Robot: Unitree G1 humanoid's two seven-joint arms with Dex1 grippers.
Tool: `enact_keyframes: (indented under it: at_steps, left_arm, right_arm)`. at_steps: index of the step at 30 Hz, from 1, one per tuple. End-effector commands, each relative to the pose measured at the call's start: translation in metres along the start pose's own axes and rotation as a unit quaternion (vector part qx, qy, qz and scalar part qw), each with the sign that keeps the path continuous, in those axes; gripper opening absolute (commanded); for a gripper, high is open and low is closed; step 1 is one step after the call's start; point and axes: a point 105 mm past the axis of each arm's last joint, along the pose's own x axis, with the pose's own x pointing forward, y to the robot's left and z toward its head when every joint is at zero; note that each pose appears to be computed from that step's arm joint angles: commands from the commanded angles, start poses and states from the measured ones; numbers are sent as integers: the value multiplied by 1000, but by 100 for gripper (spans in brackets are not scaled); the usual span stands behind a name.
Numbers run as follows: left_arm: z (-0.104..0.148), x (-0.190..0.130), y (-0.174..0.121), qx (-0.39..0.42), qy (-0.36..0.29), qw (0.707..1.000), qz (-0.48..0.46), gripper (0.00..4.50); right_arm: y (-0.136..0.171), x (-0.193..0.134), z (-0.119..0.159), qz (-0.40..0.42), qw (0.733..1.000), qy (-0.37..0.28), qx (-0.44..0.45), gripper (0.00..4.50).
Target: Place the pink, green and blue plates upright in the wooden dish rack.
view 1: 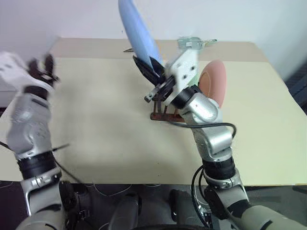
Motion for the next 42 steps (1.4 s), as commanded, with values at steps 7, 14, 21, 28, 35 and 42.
enact_keyframes:
  at_steps: [7,14,21,28,35,42]
  left_arm:
    - [-68,-66,-112,128,94,925,-346,249]
    - [-74,-75,-122,126,101,913,-374,249]
    - [-75,-76,-125,124,102,910,-381,249]
    - [-73,-76,-130,119,102,910,-384,249]
    - [-70,-76,-134,116,100,907,-393,249]
    - [-68,-76,-139,113,97,905,-399,254]
  right_arm:
    - [-8,-23,3,-87,970,25,225,0]
    - [-10,-26,-3,-111,963,52,240,0]
    - [-21,-30,-6,-147,955,58,250,0]
    - [-25,-30,0,-168,947,44,270,0]
    - [-35,-25,-5,-198,938,60,279,0]
    - [-47,-9,-12,-213,936,86,266,36]
